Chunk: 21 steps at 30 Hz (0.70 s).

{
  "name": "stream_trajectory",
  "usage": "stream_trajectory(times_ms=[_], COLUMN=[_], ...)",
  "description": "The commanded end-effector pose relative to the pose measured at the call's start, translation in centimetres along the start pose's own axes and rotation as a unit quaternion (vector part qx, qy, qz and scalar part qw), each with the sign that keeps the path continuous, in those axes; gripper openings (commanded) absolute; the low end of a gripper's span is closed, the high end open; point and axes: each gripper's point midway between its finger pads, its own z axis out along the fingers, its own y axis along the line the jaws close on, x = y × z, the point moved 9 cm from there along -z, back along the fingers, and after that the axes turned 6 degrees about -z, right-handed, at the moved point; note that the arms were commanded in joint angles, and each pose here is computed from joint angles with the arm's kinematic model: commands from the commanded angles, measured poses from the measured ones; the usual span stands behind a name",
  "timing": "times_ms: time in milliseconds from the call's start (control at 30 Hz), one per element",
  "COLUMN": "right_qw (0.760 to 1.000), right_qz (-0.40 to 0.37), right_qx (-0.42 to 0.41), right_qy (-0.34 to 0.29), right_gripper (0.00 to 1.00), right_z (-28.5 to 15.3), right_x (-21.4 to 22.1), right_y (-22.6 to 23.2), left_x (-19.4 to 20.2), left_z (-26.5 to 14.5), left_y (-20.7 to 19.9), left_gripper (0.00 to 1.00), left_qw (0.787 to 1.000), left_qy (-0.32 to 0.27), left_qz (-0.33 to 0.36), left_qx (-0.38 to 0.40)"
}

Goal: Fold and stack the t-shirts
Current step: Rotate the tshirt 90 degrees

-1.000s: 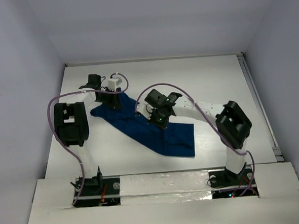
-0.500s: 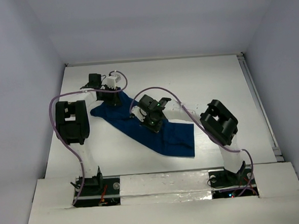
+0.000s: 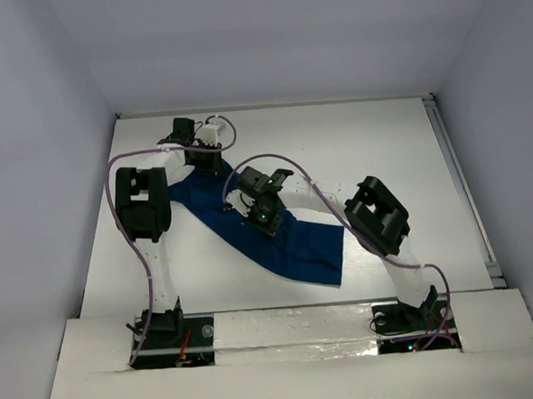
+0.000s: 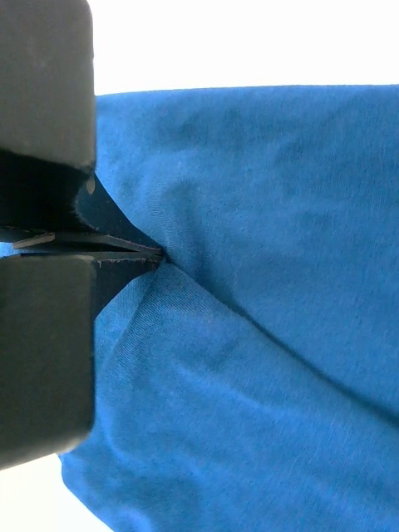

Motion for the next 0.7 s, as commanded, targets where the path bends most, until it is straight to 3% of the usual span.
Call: stream_trajectory(times_ms=[0,200,400,500,667], right_qw=[0.997,0.996,0.996,0.998,0.998], right_qz=[-0.006,-0.01,-0.014,-0.014,-0.008], right_qx=[-0.071,-0.088,-0.084,-0.061,-0.051], right_qy=[0.04,0.029,0.023,0.029,0.035], right_gripper=[0.0,0.0,0.0,0.0,0.0], right_z=[2.8,2.4,2.3,2.3,2.1], right_x=[0.6,-1.5,-2.6,-1.8,-0.6], right_y=[2.1,1.9,1.5,1.4,1.6], left_x=[-3.2,-6.6,-7.3,-7.3,-8.7], left_z=[-0.1,2.1,3.6,2.5,-3.0], left_y=[0.0,-0.4,-0.3,-0.8,-3.6], left_gripper=[0.0,0.0,0.0,0.0,0.0], left_qw=[1.0,1.0,1.0,1.0,0.996], left_qy=[-0.02,-0.013,-0.005,-0.014,-0.073], left_qz=[-0.003,-0.007,-0.016,-0.006,0.042], left_qx=[-0.014,0.008,0.02,0.017,-0.009])
